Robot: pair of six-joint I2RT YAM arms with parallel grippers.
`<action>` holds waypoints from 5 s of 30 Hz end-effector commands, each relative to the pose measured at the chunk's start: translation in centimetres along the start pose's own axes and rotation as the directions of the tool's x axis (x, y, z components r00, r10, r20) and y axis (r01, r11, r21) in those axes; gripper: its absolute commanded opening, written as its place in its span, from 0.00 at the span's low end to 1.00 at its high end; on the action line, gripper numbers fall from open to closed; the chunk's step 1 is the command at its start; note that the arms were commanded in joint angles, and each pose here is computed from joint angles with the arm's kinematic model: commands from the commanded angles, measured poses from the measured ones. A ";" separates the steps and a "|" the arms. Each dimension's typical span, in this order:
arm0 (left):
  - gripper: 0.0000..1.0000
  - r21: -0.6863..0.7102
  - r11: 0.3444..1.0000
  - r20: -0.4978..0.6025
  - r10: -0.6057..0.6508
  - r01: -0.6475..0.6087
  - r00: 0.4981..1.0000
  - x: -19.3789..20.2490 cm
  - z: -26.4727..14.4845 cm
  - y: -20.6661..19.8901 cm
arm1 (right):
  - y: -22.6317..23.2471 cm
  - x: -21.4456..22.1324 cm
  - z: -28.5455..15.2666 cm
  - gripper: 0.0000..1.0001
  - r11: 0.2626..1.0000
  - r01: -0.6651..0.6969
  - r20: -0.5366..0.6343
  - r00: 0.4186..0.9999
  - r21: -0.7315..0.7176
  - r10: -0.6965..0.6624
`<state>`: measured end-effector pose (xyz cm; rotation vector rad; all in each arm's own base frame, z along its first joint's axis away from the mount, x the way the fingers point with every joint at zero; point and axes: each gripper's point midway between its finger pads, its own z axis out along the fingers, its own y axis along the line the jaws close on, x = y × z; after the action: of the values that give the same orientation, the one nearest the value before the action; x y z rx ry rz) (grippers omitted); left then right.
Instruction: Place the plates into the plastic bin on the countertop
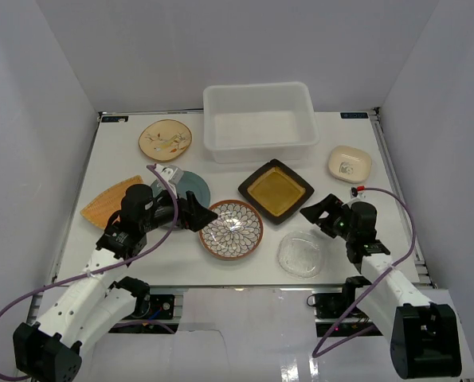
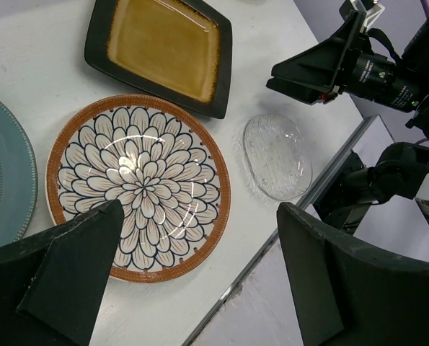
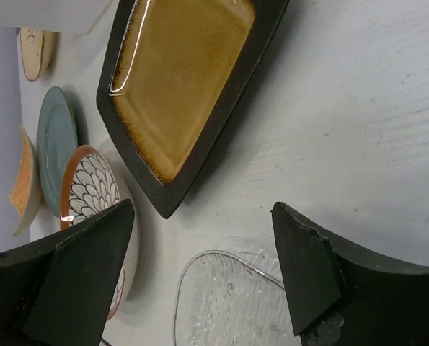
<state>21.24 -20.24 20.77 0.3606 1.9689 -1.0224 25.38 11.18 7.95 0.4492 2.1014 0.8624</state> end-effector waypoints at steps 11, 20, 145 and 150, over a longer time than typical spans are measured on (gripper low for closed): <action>0.98 -0.001 1.000 -0.015 0.012 -0.012 1.000 -0.7 0.1 -0.2 | -0.3 -1.5 4.9 0.63 0.965 -0.252 0.069 0.964 -0.077 0.257; 0.98 -0.012 1.000 -0.009 0.013 -0.013 1.000 -0.8 0.0 0.1 | -0.2 0.2 9.2 0.49 0.905 -0.410 0.007 0.911 -0.114 0.413; 0.00 -0.226 0.947 0.275 -0.163 0.228 0.948 -26.9 26.8 10.4 | 13.8 -6.0 -5.2 0.15 0.829 0.490 0.153 0.872 -0.268 -0.466; 0.00 -0.248 0.941 0.281 -0.159 0.231 0.946 -26.1 28.1 12.4 | 13.9 -6.5 -5.0 0.17 0.831 0.497 0.158 0.868 -0.249 -0.471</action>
<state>58.23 -30.62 17.44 -0.1564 2.1452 -0.7519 25.40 14.91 22.16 -0.1609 1.8879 0.8052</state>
